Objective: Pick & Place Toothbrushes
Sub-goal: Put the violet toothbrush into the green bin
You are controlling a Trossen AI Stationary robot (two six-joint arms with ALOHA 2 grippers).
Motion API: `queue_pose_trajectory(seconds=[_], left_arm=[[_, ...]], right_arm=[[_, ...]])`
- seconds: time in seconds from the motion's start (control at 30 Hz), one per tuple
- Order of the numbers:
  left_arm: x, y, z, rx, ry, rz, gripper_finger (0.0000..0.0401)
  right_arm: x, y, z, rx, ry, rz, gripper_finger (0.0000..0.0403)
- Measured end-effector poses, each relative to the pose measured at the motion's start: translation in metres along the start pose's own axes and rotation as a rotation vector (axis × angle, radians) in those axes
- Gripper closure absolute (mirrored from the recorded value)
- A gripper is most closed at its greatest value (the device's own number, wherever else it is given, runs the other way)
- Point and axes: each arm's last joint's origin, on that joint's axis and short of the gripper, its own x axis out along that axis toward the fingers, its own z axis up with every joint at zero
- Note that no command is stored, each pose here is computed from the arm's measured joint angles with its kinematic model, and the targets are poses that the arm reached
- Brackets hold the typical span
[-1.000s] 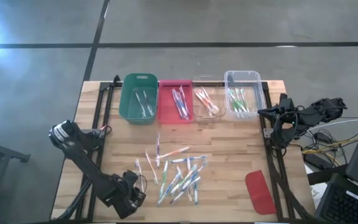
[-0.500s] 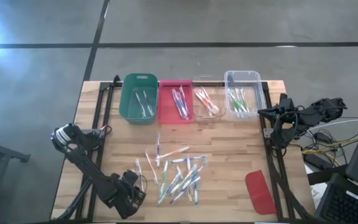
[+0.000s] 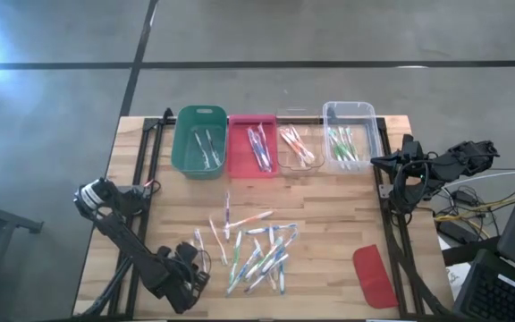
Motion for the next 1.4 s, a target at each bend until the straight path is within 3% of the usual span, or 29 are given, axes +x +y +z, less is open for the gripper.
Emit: queue_pose_trajectory(seconds=[0.37, 0.67, 0.87, 1.17, 1.4], left_arm=[[-0.002, 0.001, 0.004, 0.032, -0.089, -0.007, 0.0375], [-0.015, 0.001, 0.008, 0.057, -0.169, 0.035, 0.0366], [-0.036, -0.005, 0.018, 0.124, -0.422, -0.002, 0.0373], [-0.071, -0.022, 0.034, 0.267, -0.900, -0.199, 0.0371], [-0.082, -0.031, 0.050, 0.451, -1.222, -0.133, 0.0372]], right_arm=[[0.000, 0.000, 0.000, 0.000, 0.000, 0.000, 0.0394], [0.000, 0.000, 0.000, 0.000, 0.000, 0.000, 0.0394], [0.000, 0.000, 0.000, 0.000, 0.000, 0.000, 0.0394], [0.000, 0.000, 0.000, 0.000, 0.000, 0.000, 0.0394], [0.000, 0.000, 0.000, 0.000, 0.000, 0.000, 0.0394]])
